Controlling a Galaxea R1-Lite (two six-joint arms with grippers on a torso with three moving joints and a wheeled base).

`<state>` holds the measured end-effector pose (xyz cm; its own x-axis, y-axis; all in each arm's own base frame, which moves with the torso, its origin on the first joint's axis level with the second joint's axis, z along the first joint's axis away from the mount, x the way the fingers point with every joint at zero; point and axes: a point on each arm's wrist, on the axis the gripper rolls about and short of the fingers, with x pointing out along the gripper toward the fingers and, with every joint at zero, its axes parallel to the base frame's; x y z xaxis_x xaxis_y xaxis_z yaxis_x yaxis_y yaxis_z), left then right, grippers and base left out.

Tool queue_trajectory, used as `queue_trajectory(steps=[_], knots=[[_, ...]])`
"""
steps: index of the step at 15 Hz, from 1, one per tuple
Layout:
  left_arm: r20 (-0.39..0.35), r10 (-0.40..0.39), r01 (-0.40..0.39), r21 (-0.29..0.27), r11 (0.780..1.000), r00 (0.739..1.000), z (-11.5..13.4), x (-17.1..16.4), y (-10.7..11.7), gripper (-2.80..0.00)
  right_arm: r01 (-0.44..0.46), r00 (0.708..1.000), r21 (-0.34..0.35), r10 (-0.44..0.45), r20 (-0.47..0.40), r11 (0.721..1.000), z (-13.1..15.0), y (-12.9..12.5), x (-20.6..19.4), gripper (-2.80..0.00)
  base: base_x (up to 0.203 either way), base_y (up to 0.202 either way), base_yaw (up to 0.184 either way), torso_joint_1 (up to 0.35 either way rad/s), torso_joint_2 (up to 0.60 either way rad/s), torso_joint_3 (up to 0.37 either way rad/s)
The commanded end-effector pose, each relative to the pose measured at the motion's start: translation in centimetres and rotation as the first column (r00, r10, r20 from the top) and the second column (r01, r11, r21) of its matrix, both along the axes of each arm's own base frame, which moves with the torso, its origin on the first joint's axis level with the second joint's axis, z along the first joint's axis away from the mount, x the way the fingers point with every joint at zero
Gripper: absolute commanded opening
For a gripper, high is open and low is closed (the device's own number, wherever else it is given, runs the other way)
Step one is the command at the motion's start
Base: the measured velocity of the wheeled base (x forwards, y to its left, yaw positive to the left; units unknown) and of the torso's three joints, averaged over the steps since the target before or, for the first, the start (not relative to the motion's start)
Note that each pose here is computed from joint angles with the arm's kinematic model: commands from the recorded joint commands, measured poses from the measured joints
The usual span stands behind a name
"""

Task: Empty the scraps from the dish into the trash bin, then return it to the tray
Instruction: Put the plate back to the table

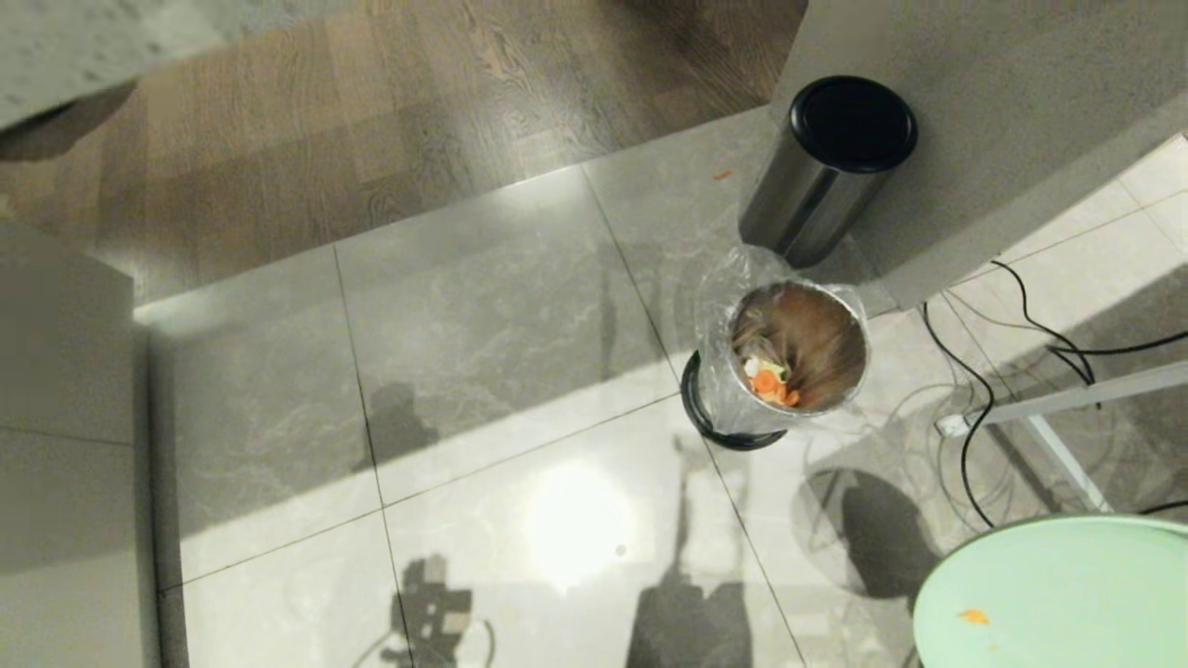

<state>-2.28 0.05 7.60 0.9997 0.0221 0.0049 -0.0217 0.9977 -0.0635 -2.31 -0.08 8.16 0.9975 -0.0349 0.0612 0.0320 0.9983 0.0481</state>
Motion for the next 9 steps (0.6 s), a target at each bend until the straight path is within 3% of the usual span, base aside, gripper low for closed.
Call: queue_trajectory(steps=[1,9], knots=[[0.000,-0.001,0.001,-0.001,1.000,1.000,0.01,0.01,0.00,-2.80,0.000,1.000,0.002,0.000,0.000,1.000,0.02,0.00,0.01,-2.80,0.000,0.000,0.000,0.005,-0.41,-0.413],[0.000,0.001,-0.001,-0.001,1.000,1.000,0.01,0.01,0.00,-2.80,-0.001,1.000,0.004,0.001,0.000,1.000,0.02,0.00,0.01,-2.80,0.000,0.000,0.000,0.056,-0.45,-0.389]])
